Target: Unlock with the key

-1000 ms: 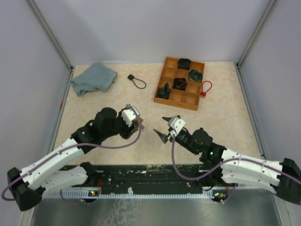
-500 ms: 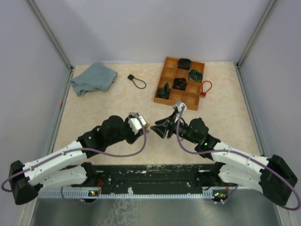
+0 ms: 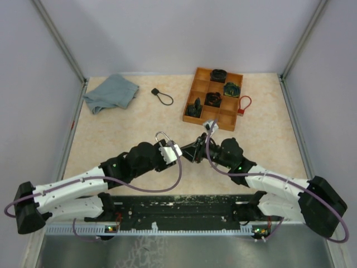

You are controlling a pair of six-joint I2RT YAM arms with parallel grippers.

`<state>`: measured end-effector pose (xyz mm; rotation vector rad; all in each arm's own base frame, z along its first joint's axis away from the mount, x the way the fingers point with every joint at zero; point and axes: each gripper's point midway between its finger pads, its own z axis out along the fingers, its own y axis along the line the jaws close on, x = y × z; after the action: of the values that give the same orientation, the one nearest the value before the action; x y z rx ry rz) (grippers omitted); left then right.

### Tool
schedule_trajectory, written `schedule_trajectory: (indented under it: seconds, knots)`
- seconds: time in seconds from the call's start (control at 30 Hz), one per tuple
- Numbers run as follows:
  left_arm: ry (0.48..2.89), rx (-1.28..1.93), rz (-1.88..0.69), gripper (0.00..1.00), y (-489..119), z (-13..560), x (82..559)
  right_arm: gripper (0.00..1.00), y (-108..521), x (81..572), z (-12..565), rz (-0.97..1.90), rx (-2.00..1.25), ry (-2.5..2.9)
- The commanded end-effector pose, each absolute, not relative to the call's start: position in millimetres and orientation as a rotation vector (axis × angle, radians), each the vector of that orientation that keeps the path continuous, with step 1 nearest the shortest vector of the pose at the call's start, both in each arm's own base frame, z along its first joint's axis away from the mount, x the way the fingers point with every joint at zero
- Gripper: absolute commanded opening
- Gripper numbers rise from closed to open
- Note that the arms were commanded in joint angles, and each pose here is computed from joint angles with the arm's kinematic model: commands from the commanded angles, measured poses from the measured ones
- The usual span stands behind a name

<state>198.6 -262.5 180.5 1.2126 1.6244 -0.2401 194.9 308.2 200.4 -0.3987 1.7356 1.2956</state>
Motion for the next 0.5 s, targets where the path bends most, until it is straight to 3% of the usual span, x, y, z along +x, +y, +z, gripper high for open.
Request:
schedule_trajectory:
  seconds: [0.0,0.47]
  knots:
    - [1.51,1.104,-0.241,0.0,-272.7,222.9,211.1,0.29,308.6,192.2,217.6,1.343,-0.385,1.671]
    - [1.521,1.04,-0.266,0.0,-275.4,224.5,212.7,0.37,293.3,186.3,224.9,1.336,-0.346,1.612]
